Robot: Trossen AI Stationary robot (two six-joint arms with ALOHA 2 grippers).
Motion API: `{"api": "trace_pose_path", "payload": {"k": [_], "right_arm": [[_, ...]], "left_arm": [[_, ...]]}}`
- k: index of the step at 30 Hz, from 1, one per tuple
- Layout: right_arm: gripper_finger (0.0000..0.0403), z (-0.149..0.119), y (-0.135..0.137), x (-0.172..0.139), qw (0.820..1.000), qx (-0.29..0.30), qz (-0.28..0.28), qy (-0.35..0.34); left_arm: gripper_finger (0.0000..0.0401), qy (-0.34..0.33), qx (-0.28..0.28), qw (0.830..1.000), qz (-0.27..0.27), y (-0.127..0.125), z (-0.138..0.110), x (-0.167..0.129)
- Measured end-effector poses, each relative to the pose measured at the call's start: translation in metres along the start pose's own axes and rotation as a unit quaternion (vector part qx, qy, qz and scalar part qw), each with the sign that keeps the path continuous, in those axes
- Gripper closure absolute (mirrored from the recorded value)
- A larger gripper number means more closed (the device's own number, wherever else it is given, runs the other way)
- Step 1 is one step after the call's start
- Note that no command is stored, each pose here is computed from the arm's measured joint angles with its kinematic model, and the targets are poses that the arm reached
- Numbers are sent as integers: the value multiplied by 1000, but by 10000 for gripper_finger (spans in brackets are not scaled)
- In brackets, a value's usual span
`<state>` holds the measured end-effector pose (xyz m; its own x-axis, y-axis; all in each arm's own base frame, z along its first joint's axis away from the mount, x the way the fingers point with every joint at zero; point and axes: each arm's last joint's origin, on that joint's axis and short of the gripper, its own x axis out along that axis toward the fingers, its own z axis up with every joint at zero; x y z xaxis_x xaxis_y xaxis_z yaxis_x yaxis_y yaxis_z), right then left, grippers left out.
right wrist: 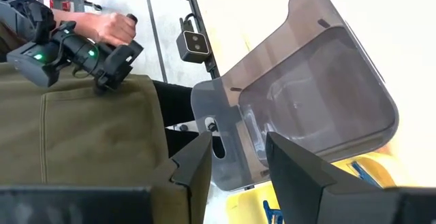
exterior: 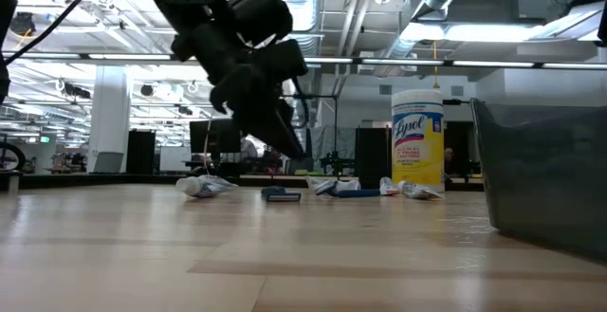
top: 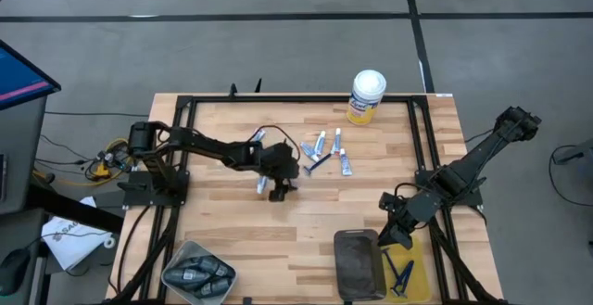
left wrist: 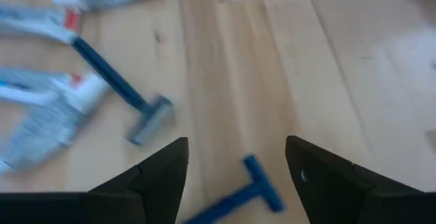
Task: Pick & Place Travel size toiletries
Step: Put the razor into the yellow bin
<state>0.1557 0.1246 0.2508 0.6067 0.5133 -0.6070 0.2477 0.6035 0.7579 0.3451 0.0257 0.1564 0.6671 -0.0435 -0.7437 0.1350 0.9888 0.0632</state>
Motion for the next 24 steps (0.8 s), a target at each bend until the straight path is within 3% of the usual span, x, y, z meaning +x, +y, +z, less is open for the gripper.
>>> {"api": "trace_pose_path", "payload": {"k": [4, 10, 16, 24], "right_arm": [[269, 0, 0, 0, 1000, 0, 0, 0], [271, 0, 0, 0, 1000, 1, 1, -1], [269, 0, 0, 0, 1000, 1, 0, -4], [271, 0, 0, 0, 1000, 1, -1, -4]], "left_arm": [[160, -1, 24, 1000, 11, 13, -1, -1], [160, 15, -12, 1000, -18, 32, -14, 5], [160, 35, 46, 997, -59, 21, -22, 10], [160, 68, 41, 995, -55, 16, -42, 12]]}}
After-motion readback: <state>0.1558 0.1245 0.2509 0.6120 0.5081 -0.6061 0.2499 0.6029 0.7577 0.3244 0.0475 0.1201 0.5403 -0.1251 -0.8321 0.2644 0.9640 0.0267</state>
